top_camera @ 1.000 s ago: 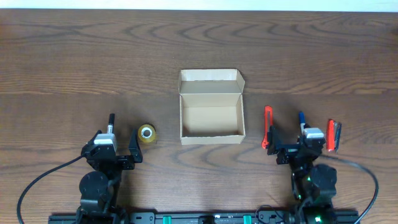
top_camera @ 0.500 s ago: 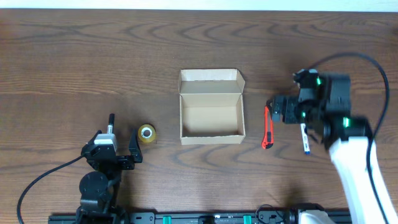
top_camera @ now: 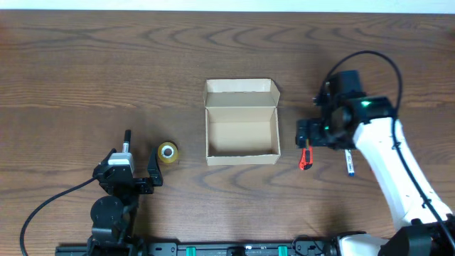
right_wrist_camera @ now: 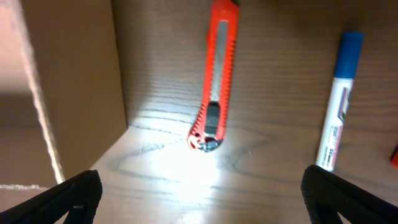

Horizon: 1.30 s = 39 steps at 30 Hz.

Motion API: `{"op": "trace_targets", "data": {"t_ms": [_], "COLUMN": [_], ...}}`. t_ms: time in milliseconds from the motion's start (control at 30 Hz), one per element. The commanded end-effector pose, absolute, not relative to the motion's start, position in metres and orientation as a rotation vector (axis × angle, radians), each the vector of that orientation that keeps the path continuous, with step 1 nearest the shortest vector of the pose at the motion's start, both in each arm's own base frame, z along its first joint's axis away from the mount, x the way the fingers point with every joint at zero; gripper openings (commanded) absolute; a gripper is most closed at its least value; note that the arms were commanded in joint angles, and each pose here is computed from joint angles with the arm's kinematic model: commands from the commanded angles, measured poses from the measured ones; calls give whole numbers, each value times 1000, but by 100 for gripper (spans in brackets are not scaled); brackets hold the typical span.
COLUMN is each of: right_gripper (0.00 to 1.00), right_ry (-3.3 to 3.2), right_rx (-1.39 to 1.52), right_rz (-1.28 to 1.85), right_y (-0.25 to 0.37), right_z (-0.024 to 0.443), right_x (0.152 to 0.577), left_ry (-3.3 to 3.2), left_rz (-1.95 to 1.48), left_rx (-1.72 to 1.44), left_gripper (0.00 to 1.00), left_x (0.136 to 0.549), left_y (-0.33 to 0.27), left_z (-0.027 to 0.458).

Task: Pack container
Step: 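Move right gripper over orange box cutter and grasp it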

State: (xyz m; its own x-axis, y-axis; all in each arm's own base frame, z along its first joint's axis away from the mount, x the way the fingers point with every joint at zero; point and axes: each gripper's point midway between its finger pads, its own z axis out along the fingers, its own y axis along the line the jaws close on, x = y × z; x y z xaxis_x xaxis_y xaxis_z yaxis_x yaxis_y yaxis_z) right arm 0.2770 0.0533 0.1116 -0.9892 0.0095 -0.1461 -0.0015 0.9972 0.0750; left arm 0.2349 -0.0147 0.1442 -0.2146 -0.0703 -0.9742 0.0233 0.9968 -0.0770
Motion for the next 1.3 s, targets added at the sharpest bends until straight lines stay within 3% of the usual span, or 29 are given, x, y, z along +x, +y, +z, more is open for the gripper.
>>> {"op": "trace_targets", "data": {"t_ms": [0,233,1267], "right_gripper": [99,99,99], "right_ry": [2982,2990,2932], "right_rx": [23,47,167], "right_rz": [38,110,34], "right_y": [58,70,44], "right_z": [103,62,20], "right_x": [273,262,292], "left_ry": [1817,1817,1817], "left_rz": [-86,-86,-86], "left_rx": [-23,-23,-24], "left_gripper": [95,96,95], "left_x": [235,235,235], "left_y": [-16,-16,-16], "left_z": [130,130,130]}}
